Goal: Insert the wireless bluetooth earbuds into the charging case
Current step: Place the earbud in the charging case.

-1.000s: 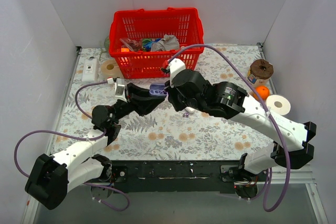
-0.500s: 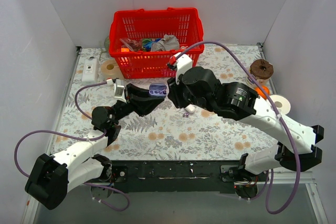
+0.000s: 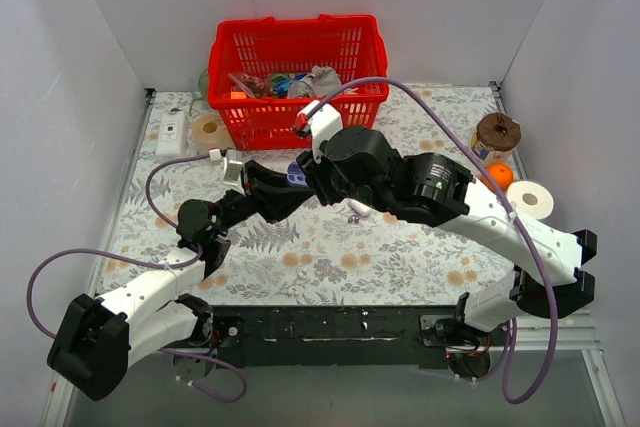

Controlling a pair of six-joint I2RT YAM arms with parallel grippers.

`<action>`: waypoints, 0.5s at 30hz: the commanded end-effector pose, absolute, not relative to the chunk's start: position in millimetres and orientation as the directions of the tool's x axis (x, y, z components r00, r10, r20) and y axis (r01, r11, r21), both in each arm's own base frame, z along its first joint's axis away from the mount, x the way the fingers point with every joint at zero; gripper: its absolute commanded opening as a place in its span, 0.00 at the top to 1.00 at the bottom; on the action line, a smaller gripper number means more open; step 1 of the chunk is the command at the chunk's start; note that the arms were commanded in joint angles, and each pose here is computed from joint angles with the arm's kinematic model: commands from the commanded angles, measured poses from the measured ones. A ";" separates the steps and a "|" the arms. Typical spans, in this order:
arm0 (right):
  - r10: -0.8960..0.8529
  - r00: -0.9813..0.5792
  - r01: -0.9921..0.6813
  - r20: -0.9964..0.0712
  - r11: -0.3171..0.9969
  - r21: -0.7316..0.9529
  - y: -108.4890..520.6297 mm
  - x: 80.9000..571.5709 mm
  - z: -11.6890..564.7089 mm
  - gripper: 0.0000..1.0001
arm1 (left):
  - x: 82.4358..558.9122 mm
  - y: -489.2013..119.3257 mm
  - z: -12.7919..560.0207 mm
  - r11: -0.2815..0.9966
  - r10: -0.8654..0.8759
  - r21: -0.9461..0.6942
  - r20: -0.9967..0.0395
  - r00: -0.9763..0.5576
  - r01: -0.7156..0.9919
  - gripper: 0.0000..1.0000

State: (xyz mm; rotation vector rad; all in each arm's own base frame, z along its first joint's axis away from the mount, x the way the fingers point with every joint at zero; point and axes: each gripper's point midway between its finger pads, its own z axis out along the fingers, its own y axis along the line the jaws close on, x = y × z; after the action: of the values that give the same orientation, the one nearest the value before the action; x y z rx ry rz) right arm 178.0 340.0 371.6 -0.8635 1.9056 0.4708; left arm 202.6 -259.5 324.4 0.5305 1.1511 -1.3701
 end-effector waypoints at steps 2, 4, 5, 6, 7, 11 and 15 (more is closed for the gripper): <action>-0.383 -0.241 -0.720 -0.892 0.687 -0.101 334.6 186.0 383.6 0.57 | 196.0 -257.6 343.8 0.184 -0.487 -0.266 -0.861 -0.147 0.946 1.00; -0.395 -0.241 -0.716 -0.886 0.689 -0.112 332.8 186.8 381.0 0.57 | 194.9 -257.8 345.5 0.178 -0.489 -0.266 -0.859 -0.149 0.947 1.00; -0.402 -0.236 -0.720 -0.885 0.684 -0.118 332.5 186.5 380.3 0.57 | 194.7 -257.6 347.3 0.176 -0.490 -0.263 -0.859 -0.147 0.948 1.00; -0.402 -0.232 -0.722 -0.885 0.682 -0.121 331.2 186.0 381.0 0.57 | 193.5 -258.4 347.0 0.170 -0.486 -0.263 -0.861 -0.152 0.950 1.00; -0.411 -0.229 -0.725 -0.883 0.677 -0.127 331.2 185.4 378.5 0.58 | 192.1 -258.6 347.4 0.164 -0.484 -0.264 -0.861 -0.156 0.950 1.00; -0.433 -0.222 -0.736 -0.874 0.662 -0.141 329.2 183.5 375.0 0.59 | 191.6 -259.6 348.7 0.156 -0.479 -0.270 -0.862 -0.166 0.950 1.00; -0.449 -0.214 -0.744 -0.868 0.650 -0.153 330.3 183.1 371.6 0.61 | 189.9 -261.5 349.2 0.138 -0.472 -0.274 -0.863 -0.180 0.952 1.00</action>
State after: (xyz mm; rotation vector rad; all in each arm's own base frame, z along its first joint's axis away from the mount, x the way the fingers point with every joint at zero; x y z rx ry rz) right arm 184.4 333.9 363.6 -0.9328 1.8892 0.3699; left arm 197.6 -262.6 328.0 0.5608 1.1588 -1.3998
